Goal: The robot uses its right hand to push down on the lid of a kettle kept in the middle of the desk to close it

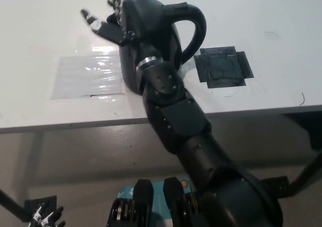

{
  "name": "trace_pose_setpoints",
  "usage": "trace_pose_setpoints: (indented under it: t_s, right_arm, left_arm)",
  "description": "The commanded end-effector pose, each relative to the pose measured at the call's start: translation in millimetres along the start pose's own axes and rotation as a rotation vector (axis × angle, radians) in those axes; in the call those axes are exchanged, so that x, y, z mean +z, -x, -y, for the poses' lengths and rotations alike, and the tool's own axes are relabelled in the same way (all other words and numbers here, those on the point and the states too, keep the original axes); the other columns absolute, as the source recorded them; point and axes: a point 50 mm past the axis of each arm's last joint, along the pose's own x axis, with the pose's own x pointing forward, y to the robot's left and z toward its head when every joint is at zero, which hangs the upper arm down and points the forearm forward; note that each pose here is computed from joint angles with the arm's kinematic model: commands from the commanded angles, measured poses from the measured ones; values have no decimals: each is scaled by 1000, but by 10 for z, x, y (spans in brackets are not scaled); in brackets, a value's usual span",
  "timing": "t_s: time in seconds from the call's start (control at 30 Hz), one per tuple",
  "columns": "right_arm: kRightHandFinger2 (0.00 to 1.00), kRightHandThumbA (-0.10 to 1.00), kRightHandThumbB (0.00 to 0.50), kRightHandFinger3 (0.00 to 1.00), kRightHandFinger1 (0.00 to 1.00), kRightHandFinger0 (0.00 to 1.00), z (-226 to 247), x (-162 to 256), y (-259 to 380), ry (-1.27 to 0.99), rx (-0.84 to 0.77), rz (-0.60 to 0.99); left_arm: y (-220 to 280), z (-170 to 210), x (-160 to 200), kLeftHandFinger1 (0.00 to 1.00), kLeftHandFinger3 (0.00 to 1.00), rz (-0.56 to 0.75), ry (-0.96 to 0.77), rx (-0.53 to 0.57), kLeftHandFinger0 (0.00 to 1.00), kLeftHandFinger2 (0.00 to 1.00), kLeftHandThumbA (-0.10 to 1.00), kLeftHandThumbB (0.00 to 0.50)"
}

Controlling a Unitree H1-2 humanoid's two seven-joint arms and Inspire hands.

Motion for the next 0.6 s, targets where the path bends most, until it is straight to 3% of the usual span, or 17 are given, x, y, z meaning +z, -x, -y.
trace_pose_setpoints:
  t_s: [0.0, 0.13, 0.5, 0.57]
  right_arm:
    - [1000, 668, 111, 1000, 1000, 1000, 274, 1318, -27, 48, 89, 267]
    - [1000, 650, 150, 1000, 1000, 1000, 414, 1629, 167, 53, 121, 330]
    - [1000, 624, 146, 1000, 1000, 1000, 848, 1975, 799, 107, 161, 386]
    - [1000, 568, 149, 1000, 1000, 1000, 999, 1926, 1026, 119, 161, 391]
  left_arm:
    - [169, -164, 21, 1000, 1000, 10, -1, 42, 1000, 864, 258, 271]
    - [218, -210, -1, 1000, 1000, 5, -2, 61, 1000, 875, 271, 263]
    - [284, -259, -57, 1000, 1000, 8, 4, 67, 1000, 897, 282, 288]
    - [281, -272, -40, 1000, 1000, 15, 0, 63, 1000, 899, 279, 274]
